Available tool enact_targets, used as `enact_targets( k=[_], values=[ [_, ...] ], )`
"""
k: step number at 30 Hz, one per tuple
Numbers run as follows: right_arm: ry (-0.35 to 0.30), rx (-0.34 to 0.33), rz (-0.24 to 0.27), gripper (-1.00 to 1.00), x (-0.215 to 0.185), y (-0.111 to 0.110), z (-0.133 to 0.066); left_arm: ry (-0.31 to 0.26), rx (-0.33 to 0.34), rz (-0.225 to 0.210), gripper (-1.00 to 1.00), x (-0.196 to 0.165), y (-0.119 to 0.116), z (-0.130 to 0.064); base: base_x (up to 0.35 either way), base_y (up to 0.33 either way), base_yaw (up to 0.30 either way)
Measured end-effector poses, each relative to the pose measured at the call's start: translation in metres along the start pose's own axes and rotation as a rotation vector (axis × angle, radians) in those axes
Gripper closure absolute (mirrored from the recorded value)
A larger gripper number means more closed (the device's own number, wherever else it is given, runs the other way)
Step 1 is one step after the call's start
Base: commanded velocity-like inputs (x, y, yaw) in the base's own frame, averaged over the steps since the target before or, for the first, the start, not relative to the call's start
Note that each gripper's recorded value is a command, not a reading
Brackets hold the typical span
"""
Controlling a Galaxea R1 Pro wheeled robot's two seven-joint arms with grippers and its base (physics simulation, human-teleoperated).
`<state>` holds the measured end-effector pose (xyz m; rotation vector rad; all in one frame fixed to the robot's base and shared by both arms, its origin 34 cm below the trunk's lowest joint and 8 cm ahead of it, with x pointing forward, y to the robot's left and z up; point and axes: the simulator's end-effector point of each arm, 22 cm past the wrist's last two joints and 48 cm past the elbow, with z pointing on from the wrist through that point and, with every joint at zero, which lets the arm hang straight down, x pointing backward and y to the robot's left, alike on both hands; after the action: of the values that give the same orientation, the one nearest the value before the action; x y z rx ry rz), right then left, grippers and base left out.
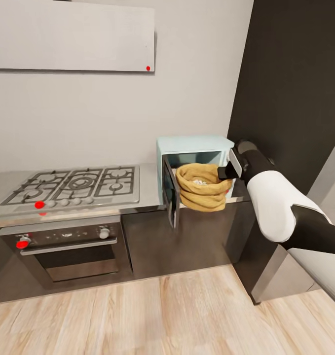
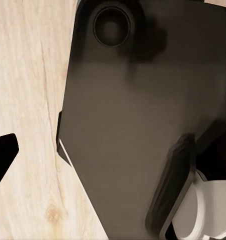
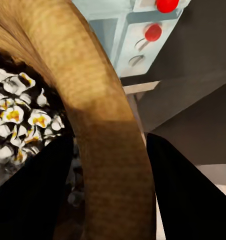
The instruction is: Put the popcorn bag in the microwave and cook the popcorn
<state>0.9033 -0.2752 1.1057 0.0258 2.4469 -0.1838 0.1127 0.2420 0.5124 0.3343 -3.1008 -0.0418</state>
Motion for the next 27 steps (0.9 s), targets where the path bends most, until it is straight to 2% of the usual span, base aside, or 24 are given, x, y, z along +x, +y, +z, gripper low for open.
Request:
enact_targets(
  k=[27],
  values=[
    [0.004, 0.007, 0.004, 1.0, 0.0015, -0.0055, 0.0013, 0.003, 0.004, -0.001, -1.0, 0.0009, -0.0008, 0.0, 0.18, 0.0, 0.0]
  ],
)
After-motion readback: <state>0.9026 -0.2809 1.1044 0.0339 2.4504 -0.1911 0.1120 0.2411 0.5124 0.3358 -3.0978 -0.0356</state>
